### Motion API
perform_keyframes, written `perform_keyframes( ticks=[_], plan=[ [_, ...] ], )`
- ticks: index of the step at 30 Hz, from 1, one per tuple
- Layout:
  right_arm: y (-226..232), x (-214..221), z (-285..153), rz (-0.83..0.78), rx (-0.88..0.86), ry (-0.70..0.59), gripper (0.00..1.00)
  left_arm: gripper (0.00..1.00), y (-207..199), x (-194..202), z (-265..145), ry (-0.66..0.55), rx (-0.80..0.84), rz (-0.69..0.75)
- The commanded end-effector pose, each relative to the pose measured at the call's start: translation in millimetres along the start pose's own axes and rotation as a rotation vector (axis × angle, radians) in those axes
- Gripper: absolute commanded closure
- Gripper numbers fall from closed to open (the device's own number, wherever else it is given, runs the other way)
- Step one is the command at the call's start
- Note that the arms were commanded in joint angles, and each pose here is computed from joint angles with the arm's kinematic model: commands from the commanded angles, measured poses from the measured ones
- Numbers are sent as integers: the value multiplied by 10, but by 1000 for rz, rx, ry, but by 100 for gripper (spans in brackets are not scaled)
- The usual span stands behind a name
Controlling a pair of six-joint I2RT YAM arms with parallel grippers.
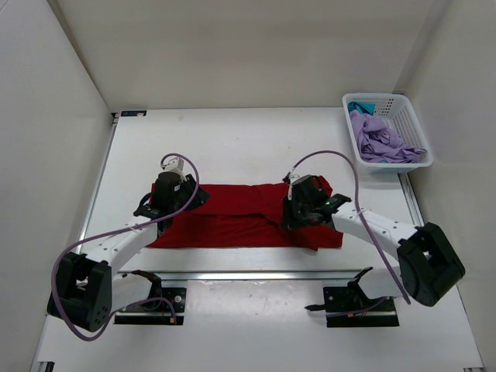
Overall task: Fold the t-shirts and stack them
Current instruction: Fold the other side of the tshirt into a rectangle
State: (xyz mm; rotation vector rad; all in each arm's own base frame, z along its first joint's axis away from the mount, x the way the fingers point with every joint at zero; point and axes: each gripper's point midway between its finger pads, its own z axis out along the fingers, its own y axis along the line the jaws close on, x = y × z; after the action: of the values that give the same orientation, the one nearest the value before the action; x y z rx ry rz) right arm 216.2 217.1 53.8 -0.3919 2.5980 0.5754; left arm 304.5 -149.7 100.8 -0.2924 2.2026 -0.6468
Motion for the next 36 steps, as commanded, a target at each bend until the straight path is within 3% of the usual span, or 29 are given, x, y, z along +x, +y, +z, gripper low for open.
perform_keyframes(
  ticks=[1, 5, 7, 8, 11, 14, 16, 18, 23, 27, 36],
  plan=[
    [322, -156, -277, 0, -256, -10, 100, 59, -148, -137, -21, -26, 54, -1],
    [376, -18, -293, 4, -346, 84, 96, 58, -209, -180, -46, -16, 60, 0],
    [367, 107, -183, -20, -315, 143, 88, 58, -273, -210, -60, -9, 80, -1],
    [330, 170, -127, -19, -288, 171, 78, 59, -279, -210, -72, -7, 82, 4],
    [340, 163, -98, -52, -240, 165, 65, 58, -224, -224, -98, -8, 68, 0],
    [312, -52, -224, -50, -157, 69, 65, 58, -192, -248, -147, -13, 70, -3],
    [355, -215, -335, -88, -117, 0, 71, 58, -177, -267, -153, -14, 66, 1],
    [408, -247, -369, -89, -121, -19, 81, 58, -242, -288, -157, -23, 82, 1],
    [483, -223, -206, -84, -140, -22, 91, 58, -310, -161, -66, 8, 96, 2],
    [481, -192, -39, -127, -69, 6, 72, 58, -266, -91, -43, 18, 88, -5],
    [310, 29, 230, -122, 13, 93, 70, 58, -168, -12, -18, 28, 68, -15]
  ],
)
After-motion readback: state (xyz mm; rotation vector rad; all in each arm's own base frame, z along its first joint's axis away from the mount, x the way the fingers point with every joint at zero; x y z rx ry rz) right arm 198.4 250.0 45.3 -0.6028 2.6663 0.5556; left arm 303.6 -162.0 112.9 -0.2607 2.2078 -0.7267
